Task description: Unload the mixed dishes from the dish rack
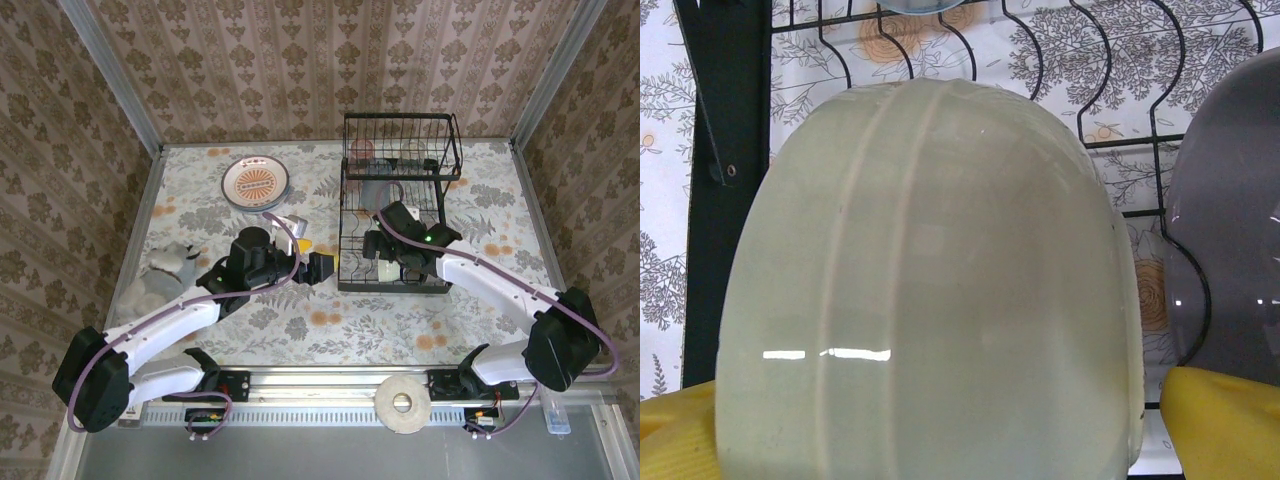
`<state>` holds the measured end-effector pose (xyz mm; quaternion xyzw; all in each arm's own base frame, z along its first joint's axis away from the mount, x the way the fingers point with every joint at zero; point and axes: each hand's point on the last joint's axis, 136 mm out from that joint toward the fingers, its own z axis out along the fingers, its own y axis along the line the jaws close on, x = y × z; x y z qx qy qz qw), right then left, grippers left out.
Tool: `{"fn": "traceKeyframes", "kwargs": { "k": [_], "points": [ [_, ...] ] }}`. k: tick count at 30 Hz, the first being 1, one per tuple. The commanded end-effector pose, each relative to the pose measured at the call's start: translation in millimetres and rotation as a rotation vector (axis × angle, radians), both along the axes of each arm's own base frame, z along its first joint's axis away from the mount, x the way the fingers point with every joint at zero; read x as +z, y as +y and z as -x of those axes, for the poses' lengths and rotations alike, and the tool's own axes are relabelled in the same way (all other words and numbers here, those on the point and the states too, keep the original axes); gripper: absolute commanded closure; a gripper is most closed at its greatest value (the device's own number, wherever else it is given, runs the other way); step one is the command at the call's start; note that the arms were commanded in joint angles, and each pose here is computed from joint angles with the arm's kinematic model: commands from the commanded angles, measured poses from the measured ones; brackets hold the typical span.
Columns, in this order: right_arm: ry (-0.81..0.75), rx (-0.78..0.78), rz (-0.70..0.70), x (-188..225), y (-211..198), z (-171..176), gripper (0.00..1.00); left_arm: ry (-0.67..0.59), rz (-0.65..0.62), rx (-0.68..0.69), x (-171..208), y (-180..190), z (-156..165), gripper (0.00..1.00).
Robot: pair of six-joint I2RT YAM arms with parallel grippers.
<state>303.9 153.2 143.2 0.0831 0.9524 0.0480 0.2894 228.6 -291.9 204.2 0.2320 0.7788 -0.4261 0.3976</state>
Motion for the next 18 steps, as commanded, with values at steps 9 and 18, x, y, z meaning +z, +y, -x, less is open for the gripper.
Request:
{"fn": "traceKeyframes", "kwargs": {
  "k": [9, 18],
  "points": [
    [0.015, 0.02, -0.023, -3, 5, -5, 0.02, 0.004, 0.084, -0.114, 8, -12, 18, 0.0],
    [0.043, 0.032, -0.009, -11, 5, -8, 0.01, -0.007, 0.117, -0.124, 13, -10, 21, 0.0]
  ]
}}
